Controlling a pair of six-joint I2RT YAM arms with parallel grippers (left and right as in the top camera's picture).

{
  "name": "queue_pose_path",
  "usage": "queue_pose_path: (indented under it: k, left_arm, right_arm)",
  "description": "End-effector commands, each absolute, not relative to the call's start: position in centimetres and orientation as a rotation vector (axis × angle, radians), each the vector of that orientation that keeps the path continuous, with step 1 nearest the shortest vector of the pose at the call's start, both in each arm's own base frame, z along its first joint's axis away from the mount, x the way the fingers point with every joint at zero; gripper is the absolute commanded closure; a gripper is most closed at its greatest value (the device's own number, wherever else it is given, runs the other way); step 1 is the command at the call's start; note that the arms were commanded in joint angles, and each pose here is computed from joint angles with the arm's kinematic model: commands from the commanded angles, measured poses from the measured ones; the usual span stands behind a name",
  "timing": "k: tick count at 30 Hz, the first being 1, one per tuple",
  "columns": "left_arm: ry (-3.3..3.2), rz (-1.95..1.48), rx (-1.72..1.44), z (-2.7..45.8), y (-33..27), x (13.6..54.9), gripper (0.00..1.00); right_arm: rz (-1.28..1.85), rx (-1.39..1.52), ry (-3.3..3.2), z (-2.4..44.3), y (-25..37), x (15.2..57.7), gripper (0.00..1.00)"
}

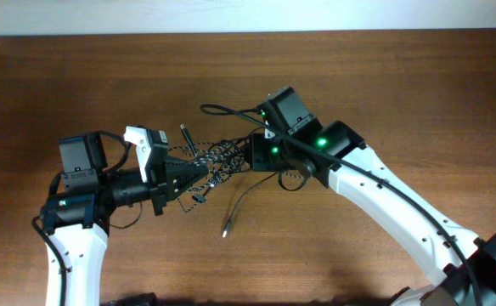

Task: Untangle cables

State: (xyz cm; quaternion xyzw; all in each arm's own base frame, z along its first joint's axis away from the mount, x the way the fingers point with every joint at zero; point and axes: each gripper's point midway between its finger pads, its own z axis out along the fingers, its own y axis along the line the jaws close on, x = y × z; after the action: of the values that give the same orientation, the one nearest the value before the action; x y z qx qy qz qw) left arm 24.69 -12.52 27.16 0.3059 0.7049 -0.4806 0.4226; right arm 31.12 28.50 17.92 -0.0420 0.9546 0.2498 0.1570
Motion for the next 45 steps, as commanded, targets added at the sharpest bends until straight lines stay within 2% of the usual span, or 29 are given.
queue_pose_path:
  k: [1, 2, 5, 7, 10, 12, 16, 18, 19, 20, 21, 22, 23, 25, 26, 28, 32, 34, 38, 45]
  left_arm:
    - [1.692, -1.203, 0.809, 28.7, -12.7, 24.2, 1.0]
    - [1.692, -1.203, 0.809, 28.7, -12.7, 24.2, 1.0]
    - [1.831, -1.115, 0.737, 27.0, -11.9, 25.4, 1.0]
    - [2.106, -0.968, 0.484, 23.8, -9.6, 27.5, 1.0]
    - [2.417, -0.581, -0.179, 19.2, -2.6, 29.9, 1.0]
    - [2.426, -0.457, -0.495, 18.3, 0.1, 30.1, 1.0]
    - [2.398, -0.324, -0.782, 17.4, 2.8, 29.5, 1.0]
    - [2.416, -0.282, -0.812, 16.9, 3.2, 28.9, 1.0]
    - [2.429, -0.295, -0.803, 16.8, 3.0, 28.8, 1.0]
    - [2.444, -0.341, -0.722, 17.0, 2.1, 29.0, 1.0]
    - [2.436, -0.483, -0.519, 18.1, -0.2, 29.8, 1.0]
    - [2.391, -0.628, -0.309, 19.6, -2.6, 30.4, 1.0]
    - [2.245, -0.838, 0.074, 22.7, -6.5, 30.4, 1.0]
    - [1.904, -1.065, 0.588, 27.3, -10.9, 27.9, 1.0]
    - [1.819, -1.09, 0.682, 28.1, -11.5, 27.1, 1.0]
    - [1.808, -1.096, 0.692, 28.2, -11.6, 27.0, 1.0]
    - [1.694, -1.169, 0.763, 29.9, -12.3, 26.1, 1.0]
    - [1.687, -1.169, 0.768, 30.0, -12.3, 26.1, 1.0]
    - [1.687, -1.169, 0.768, 30.0, -12.3, 26.1, 1.0]
    - [1.688, -1.17, 0.767, 30.0, -12.3, 26.1, 1.0]
  right_arm:
    - [0.623, -0.038, 2.768, 15.7, 27.8, 31.6, 0.85]
    - [0.567, -0.022, 2.766, 15.1, 27.3, 32.1, 0.96]
    - [0.413, -0.031, 2.7, 16.3, 24.8, 33.2, 0.96]
    - [0.277, 0.061, 2.616, 18.9, 21.0, 34.1, 0.96]
    - [0.114, 0.279, 2.435, 24.3, 12.9, 35.0, 0.96]
    - [0.212, 0.399, 2.369, 26.9, 10.1, 34.9, 0.96]
    - [0.437, 0.457, 2.303, 30.1, 8.5, 34.1, 0.96]
    - [0.649, 0.361, 2.242, 32.7, 9.7, 34.0, 0.96]
    - [0.732, 0.241, 2.209, 33.9, 11.0, 34.0, 0.96]
    - [0.787, 0.143, 2.195, 34.5, 12.2, 33.9, 0.91]
    - [0.827, 0.11, 2.21, 34.2, 13.0, 33.8, 0.83]
    - [0.839, 0.105, 2.241, 33.5, 13.4, 33.7, 0.8]
    - [0.84, 0.105, 2.281, 32.5, 13.8, 33.7, 0.76]
    - [0.871, 0.038, 2.371, 30.5, 15.3, 33.1, 0.75]
    - [0.92, -0.07, 2.387, 30.0, 16.6, 32.6, 0.73]
    - [1.097, -0.376, 2.381, 29.2, 20.1, 30.9, 0.64]
    - [1.186, -0.432, 2.454, 26.7, 22.1, 30.9, 0.64]
    - [1.292, -0.596, 2.409, 26.5, 24.1, 29.6, 0.64]
    - [1.238, -0.85, 2.318, 25.8, 26.0, 28.4, 0.62]
    - [1.115, -0.884, 2.329, 24.7, 25.5, 29.1, 0.63]
